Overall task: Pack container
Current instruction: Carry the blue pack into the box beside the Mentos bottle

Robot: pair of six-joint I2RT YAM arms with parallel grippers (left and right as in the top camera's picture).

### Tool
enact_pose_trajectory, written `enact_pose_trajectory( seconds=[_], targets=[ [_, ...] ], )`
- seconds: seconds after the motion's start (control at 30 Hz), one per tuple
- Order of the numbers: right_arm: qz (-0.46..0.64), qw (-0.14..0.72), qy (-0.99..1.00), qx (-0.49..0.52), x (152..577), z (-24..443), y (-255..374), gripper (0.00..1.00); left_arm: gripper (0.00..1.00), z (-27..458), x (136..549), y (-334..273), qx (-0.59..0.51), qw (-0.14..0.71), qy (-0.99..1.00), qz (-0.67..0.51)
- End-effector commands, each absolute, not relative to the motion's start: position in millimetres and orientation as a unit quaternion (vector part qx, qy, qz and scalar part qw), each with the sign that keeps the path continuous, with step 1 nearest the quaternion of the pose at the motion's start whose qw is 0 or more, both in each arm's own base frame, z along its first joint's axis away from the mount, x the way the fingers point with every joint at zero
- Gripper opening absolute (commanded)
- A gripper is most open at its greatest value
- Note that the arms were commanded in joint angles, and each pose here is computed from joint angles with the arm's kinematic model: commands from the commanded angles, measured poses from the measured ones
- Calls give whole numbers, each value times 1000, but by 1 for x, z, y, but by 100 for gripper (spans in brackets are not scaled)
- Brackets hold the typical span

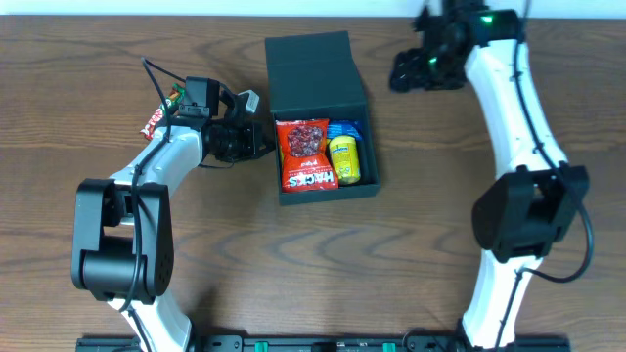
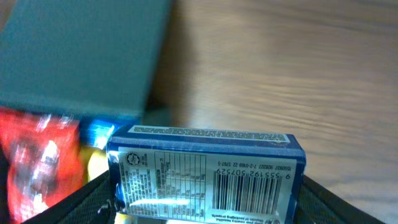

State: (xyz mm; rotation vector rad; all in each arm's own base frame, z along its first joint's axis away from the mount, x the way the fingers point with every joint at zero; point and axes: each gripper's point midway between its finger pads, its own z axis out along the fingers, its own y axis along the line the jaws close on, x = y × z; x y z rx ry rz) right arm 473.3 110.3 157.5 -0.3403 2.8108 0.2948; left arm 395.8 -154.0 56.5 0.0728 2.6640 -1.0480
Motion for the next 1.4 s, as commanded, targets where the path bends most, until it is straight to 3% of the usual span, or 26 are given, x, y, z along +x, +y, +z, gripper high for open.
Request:
enact_pose_trajectory(
  seconds=[0.0, 0.37, 0.8, 0.97, 1.37],
  targets=[
    [91, 144, 947, -272, 457, 163, 145, 68, 6, 51, 391, -157, 22, 125, 920, -370],
    [37, 63, 893, -443, 391, 148, 205, 69, 6, 51, 393, -152, 16, 127, 920, -370],
    [24, -25, 890, -455, 359, 82, 189, 68, 7, 51, 398, -136, -4, 133, 920, -368],
    [15, -27, 881, -472, 358, 67, 185, 68, 8, 51, 398, -136, -5, 132, 920, -368],
    [-34, 65, 824, -561, 407, 69, 193, 69, 8, 51, 398, -136, -5, 132, 920, -368]
  ],
)
